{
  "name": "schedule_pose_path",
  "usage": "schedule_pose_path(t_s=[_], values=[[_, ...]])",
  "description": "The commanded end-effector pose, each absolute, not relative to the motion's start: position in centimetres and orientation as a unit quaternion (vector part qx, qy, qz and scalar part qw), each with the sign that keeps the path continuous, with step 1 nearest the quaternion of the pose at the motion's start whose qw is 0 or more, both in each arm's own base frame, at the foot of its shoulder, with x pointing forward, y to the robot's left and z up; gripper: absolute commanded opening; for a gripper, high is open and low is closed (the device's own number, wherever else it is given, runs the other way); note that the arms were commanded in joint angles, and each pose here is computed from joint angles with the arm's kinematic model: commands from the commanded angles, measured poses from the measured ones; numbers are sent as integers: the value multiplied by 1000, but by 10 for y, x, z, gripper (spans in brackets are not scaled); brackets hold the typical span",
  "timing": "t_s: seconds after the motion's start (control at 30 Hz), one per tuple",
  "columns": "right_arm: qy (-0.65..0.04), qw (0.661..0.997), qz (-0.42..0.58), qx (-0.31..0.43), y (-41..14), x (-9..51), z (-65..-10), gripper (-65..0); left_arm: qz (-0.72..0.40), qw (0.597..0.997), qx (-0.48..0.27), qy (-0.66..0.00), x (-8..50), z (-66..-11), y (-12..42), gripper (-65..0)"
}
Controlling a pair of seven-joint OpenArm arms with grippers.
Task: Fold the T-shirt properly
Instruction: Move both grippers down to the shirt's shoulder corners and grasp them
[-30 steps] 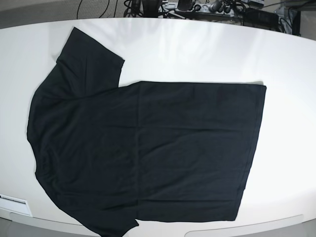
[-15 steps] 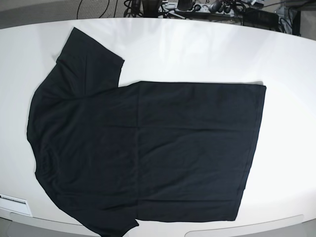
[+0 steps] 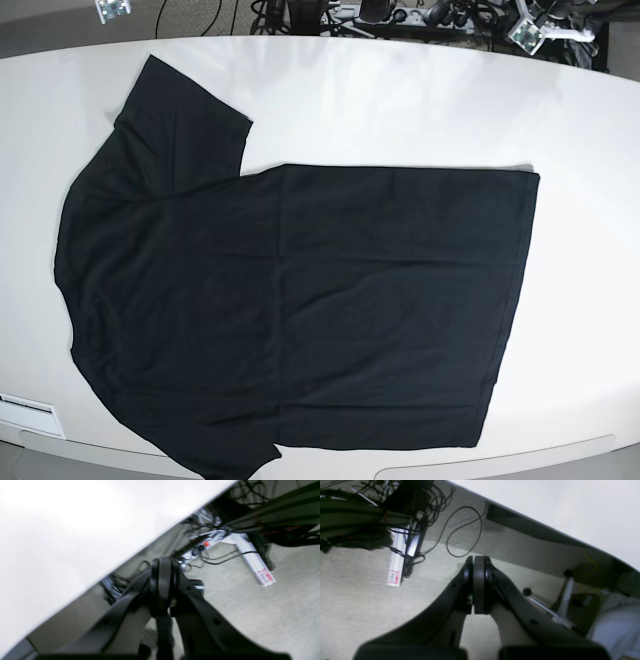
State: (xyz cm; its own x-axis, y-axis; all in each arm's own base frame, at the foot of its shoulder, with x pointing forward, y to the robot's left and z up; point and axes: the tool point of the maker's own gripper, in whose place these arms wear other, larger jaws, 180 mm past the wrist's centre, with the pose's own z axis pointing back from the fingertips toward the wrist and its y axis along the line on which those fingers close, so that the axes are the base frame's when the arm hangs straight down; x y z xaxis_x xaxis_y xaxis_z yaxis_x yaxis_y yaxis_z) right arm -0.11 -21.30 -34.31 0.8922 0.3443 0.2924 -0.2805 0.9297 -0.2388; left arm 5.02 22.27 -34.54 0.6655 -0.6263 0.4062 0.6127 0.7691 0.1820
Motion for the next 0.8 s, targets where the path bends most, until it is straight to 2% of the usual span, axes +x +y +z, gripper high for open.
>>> schedule_pose_path(t_s=[0.0,0.23,0.6,0.77], values=[[-173,966,162,-98,-217,0,-337,-650,-353,903,16,-242,56,-338,218,-650],[-237,955,171,-45,-210,24,-324,-650,-384,874,42,-294,88,-323,216,-650],[-371,902,205,75,-159,100,-303,-650,-412,836,74,-356,144,-303,217,-650],[-404,880,220,120,-139,114,-292,-650,-456,809,76,-364,162,-297,216,-650]])
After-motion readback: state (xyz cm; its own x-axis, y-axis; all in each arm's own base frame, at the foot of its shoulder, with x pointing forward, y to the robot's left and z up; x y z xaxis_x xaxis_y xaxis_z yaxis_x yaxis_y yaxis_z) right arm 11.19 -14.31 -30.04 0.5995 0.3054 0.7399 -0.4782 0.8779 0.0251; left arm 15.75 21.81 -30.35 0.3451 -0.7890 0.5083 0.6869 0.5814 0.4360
